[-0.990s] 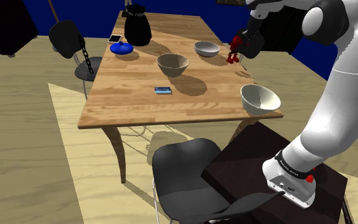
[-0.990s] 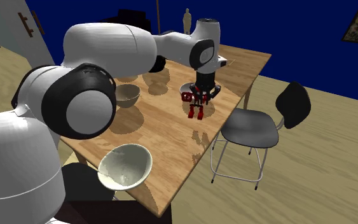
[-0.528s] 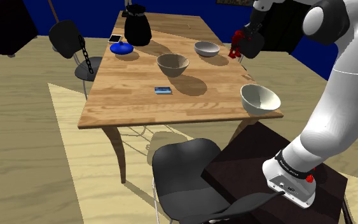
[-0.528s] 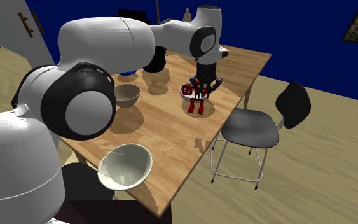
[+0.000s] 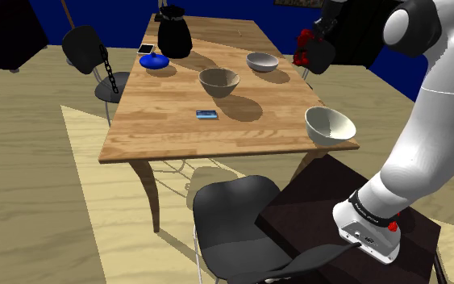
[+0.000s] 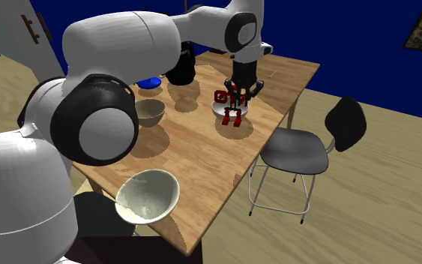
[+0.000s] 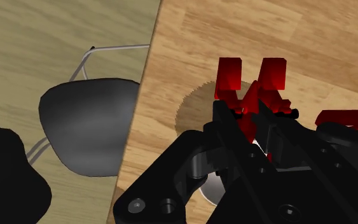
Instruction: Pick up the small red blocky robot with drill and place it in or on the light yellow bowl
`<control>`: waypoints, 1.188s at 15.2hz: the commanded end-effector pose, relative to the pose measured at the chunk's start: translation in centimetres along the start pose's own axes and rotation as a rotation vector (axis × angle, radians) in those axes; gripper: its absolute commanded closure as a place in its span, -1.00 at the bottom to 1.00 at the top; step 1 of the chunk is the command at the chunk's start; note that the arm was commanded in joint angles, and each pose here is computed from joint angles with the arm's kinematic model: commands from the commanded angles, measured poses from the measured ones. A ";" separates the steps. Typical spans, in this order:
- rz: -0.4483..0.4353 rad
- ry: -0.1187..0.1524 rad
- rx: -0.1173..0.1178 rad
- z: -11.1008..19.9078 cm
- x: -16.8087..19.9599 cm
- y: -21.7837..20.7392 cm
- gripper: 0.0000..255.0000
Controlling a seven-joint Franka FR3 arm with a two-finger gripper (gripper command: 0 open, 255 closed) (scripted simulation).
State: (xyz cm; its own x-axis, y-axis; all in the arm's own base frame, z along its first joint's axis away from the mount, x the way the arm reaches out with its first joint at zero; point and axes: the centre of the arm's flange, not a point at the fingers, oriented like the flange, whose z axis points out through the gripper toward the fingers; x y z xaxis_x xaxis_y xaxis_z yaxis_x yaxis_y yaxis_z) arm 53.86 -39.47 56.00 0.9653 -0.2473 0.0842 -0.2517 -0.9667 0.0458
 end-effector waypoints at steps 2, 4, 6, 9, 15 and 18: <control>0.000 0.000 0.000 -1.6 0.3 0.1 1.00; 0.000 0.000 0.000 -2.7 0.4 0.1 1.00; 0.000 0.000 0.000 -3.7 0.5 0.2 1.00; 0.000 0.000 0.000 -4.9 -0.6 -0.4 1.00; 0.000 0.000 0.000 -6.5 -7.5 -3.9 1.00; 0.000 0.000 0.000 -7.4 -10.9 -5.7 1.00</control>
State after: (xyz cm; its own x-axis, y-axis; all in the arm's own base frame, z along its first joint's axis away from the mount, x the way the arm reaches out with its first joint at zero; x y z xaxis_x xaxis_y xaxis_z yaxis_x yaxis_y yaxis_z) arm 45.10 -31.67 61.99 0.9652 -0.2478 0.0835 -0.2520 -0.9667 0.0445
